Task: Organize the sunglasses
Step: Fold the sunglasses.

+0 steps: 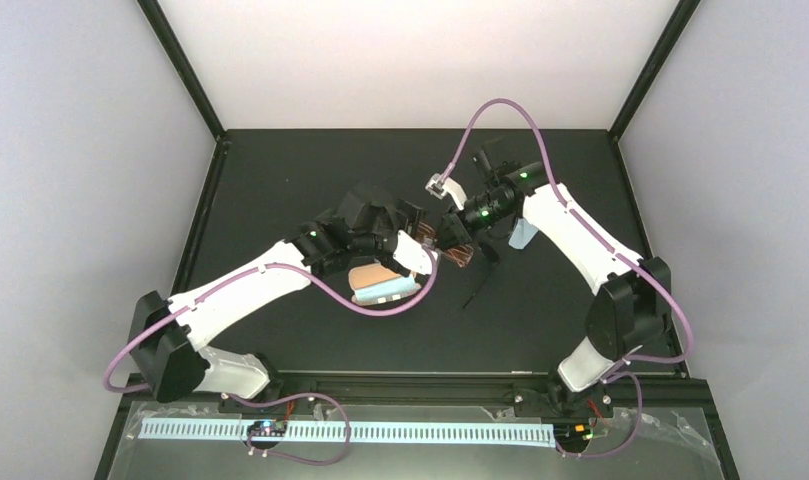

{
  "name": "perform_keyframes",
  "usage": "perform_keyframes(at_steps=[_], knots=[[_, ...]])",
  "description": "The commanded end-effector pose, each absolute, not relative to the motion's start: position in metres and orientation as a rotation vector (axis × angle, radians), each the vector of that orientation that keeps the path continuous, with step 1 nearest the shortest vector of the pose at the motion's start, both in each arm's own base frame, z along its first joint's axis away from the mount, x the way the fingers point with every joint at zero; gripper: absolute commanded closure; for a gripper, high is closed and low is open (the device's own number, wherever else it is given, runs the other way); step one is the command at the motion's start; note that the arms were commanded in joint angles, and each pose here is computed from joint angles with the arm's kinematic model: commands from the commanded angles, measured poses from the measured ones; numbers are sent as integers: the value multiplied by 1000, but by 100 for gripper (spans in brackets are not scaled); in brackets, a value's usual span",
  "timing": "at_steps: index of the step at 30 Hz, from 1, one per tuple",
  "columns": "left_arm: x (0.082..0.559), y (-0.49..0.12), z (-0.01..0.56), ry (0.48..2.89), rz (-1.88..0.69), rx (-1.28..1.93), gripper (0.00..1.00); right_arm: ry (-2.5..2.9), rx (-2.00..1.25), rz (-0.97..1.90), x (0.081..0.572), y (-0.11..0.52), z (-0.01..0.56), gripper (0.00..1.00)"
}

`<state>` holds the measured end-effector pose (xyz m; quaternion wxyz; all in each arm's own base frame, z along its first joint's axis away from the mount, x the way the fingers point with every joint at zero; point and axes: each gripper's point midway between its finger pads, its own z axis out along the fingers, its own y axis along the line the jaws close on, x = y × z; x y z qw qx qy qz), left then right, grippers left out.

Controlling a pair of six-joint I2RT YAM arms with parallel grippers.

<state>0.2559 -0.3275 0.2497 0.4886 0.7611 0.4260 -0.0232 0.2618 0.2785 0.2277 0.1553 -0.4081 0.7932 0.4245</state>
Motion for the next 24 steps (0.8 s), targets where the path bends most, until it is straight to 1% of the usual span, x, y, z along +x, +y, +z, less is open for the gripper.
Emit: perform_keyframes(at_steps=[1, 8, 12, 17, 23, 24], knots=[[274, -332, 237, 1016, 152, 1875, 12, 2235, -1207, 1306, 253, 285, 236, 84], [272, -331, 230, 1015, 164, 1882, 24, 2234, -1221, 1326, 249, 285, 234, 84], [271, -332, 229, 1020, 155, 1886, 34, 2229, -1228, 1341, 248, 286, 235, 84], [271, -331, 227, 1036, 152, 1883, 44, 2219, -1233, 1350, 246, 286, 237, 84], [271, -332, 227, 1047, 136, 1876, 49, 2225, -1237, 1337, 246, 285, 235, 83], [270, -332, 226, 1046, 134, 1879, 52, 2225, -1238, 1335, 247, 285, 234, 82]])
